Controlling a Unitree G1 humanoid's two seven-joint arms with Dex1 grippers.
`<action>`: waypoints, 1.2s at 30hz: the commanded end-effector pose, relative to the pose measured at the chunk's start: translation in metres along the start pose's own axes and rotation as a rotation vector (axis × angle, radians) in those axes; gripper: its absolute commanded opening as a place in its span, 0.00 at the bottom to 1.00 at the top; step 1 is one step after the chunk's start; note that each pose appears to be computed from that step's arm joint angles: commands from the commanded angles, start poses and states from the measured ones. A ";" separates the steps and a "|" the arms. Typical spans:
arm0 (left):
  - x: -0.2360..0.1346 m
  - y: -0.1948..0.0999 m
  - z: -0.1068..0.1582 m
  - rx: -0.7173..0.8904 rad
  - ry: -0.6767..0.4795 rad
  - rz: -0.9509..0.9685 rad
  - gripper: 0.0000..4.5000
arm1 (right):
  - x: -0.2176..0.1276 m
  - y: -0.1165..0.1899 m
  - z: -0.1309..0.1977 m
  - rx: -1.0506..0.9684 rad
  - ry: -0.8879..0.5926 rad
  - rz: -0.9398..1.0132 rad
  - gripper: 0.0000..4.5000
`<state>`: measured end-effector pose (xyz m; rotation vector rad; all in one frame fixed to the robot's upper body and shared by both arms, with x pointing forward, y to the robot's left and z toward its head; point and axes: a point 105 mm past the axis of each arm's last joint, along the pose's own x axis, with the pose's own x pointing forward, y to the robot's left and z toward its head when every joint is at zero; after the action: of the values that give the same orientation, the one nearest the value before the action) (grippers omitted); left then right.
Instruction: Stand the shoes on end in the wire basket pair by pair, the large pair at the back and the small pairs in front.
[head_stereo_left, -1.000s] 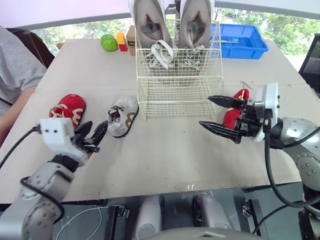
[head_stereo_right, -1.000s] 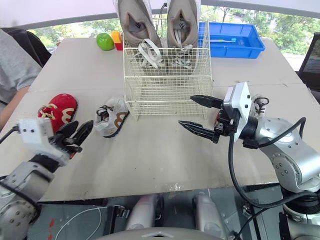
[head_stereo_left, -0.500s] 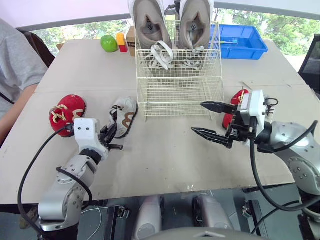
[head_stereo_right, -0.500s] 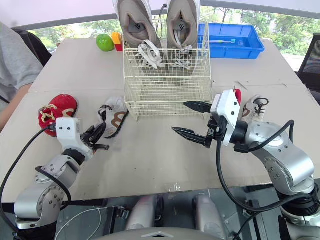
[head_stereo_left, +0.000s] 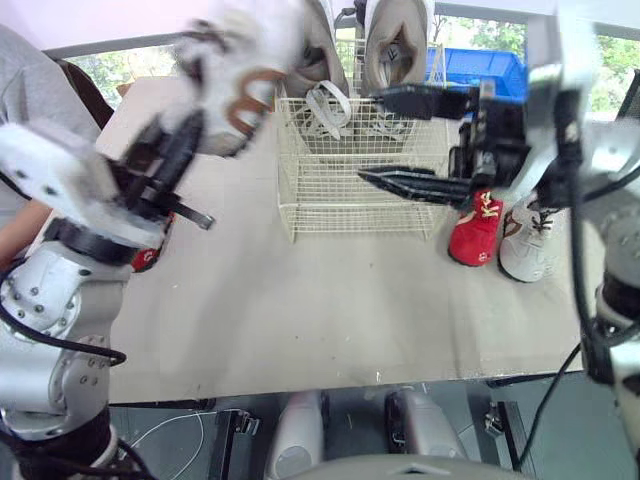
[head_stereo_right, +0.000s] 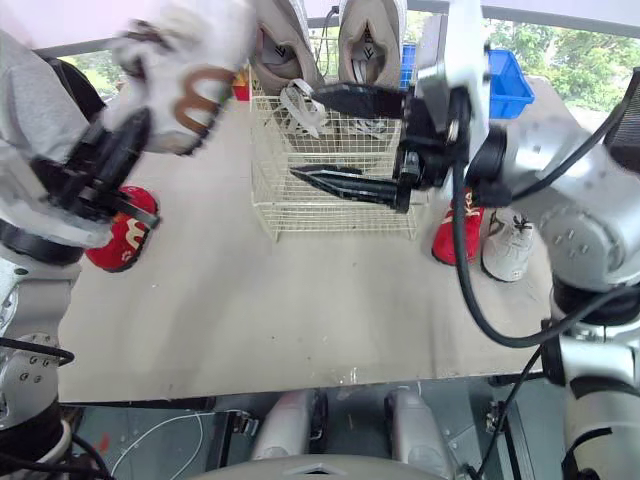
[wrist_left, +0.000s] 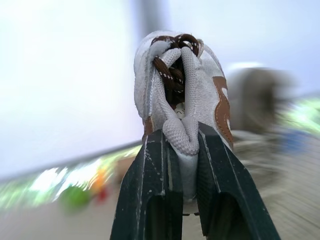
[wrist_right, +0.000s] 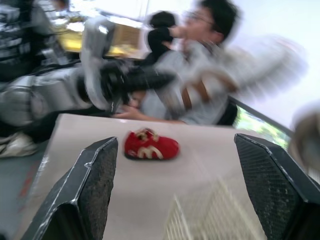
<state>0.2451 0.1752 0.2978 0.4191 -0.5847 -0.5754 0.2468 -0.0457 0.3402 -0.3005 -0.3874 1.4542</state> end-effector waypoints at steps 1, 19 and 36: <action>0.010 -0.014 0.006 0.190 -0.060 -0.192 0.03 | 0.003 -0.018 0.003 -0.041 0.071 -0.010 0.79; 0.038 -0.031 0.001 0.711 -0.317 -0.540 0.03 | -0.007 -0.075 -0.085 0.039 0.584 0.104 0.21; 0.027 -0.075 -0.043 -1.242 0.149 -0.062 0.89 | 0.006 -0.053 -0.047 0.403 0.017 -0.302 0.00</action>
<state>0.2565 0.1139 0.2252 -0.6949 0.0519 -0.8927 0.3297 -0.0424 0.3024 0.0916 -0.0180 1.2031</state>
